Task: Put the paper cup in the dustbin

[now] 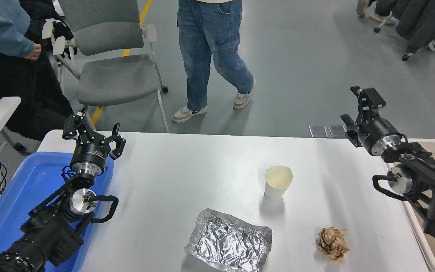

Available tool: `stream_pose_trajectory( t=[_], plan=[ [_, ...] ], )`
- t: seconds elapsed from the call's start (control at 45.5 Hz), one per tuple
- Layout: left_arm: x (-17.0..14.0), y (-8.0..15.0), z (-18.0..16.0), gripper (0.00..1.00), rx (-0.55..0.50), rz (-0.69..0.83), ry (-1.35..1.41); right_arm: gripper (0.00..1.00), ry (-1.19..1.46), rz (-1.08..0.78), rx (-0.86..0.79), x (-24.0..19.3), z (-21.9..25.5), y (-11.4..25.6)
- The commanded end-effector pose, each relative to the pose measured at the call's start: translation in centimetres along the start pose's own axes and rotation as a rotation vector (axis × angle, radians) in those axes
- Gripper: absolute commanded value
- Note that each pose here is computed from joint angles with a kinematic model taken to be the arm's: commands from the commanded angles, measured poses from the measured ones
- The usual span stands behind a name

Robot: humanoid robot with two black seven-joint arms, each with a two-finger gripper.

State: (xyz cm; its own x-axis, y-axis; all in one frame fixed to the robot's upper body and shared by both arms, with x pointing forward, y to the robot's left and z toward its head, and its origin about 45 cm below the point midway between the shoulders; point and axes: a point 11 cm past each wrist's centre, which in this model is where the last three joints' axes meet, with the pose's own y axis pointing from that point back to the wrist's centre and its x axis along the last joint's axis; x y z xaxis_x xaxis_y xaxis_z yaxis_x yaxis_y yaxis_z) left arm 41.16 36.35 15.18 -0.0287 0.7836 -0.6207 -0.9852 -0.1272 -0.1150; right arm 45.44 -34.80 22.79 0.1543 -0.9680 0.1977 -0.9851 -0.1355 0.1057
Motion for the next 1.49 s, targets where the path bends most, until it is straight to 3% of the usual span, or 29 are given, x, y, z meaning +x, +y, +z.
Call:
stream_pose_trajectory(
  t=[0.0,0.418,0.593,0.901,1.165,1.473],
  plan=[
    [0.0,0.0,0.0,1.00,0.000,0.000,0.000,1.00,0.263,-0.160,-0.066,-1.9,-1.9,-0.3],
    [0.0,0.0,0.0,1.00,0.000,0.000,0.000,1.00,0.842,-0.578,-0.075,-6.5,-3.5,1.9],
    [0.0,0.0,0.0,1.00,0.000,-0.001,0.001,1.00,0.962,-0.768,-0.069,-8.7,-4.4,3.7],
    [0.0,0.0,0.0,1.00,0.000,0.000,0.000,1.00,1.304,-1.046,-0.099,-12.6,-0.3,5.6],
    [0.0,0.0,0.0,1.00,0.000,0.000,0.000,1.00,1.479,-0.994,-0.228,-12.9,3.4,1.9],
    [-0.1,-0.1,0.0,1.00,0.001,-0.002,0.001,1.00,1.481,-0.951,-0.295,-11.4,5.2,1.5]
  ],
)
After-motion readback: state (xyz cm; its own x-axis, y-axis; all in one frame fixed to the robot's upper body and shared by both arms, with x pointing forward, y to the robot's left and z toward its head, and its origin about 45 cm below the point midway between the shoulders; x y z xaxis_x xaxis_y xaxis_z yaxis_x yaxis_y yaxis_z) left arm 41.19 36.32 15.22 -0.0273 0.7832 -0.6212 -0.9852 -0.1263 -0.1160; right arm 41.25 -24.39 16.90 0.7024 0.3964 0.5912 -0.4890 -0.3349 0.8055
